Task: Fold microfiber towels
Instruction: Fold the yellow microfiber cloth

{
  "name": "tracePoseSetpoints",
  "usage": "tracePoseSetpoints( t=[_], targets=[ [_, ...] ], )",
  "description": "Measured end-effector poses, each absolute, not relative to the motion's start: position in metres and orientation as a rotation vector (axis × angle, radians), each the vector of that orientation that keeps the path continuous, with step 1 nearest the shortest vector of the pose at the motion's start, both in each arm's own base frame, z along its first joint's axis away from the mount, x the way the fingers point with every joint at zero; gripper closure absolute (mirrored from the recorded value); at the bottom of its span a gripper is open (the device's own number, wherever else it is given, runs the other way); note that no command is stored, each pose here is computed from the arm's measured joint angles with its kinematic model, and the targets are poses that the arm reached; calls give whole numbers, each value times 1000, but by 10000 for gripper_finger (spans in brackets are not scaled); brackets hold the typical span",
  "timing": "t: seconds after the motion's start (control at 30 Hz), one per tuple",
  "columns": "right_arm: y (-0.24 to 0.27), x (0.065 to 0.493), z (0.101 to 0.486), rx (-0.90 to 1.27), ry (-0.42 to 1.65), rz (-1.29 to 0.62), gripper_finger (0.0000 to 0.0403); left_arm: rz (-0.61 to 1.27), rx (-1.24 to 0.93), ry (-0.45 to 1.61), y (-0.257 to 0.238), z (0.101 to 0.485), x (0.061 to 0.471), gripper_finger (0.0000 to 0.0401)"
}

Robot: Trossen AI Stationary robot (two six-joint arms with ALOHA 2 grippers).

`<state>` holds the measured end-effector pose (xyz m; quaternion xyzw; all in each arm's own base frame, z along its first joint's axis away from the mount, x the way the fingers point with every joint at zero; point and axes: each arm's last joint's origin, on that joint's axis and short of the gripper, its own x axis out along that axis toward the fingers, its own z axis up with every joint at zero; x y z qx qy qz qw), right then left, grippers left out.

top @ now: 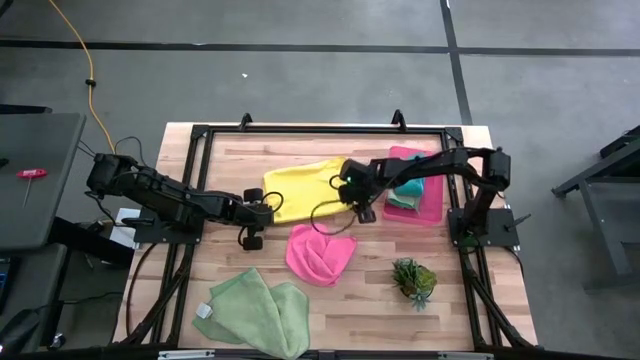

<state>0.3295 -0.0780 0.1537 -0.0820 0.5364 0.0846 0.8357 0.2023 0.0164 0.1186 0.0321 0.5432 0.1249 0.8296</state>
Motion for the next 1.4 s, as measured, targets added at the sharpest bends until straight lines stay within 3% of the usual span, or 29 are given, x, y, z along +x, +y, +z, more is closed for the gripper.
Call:
tracePoseSetpoints(
  t=[0.43,0.87,1.0,1.2,1.4],
  targets=[
    [-55,330,151,-293,1195,224,233,289,46,1155,17,118,202,399],
    [-51,334,136,-331,1282,118,237,295,29,1156,17,118,201,400],
    [-46,334,136,-337,1289,84,273,294,31,1158,17,118,201,401],
    [-39,333,135,-255,1302,24,388,311,-40,1157,16,117,200,401],
    [-31,332,138,-37,1296,-24,396,286,-293,1146,11,119,200,401]
  ],
)
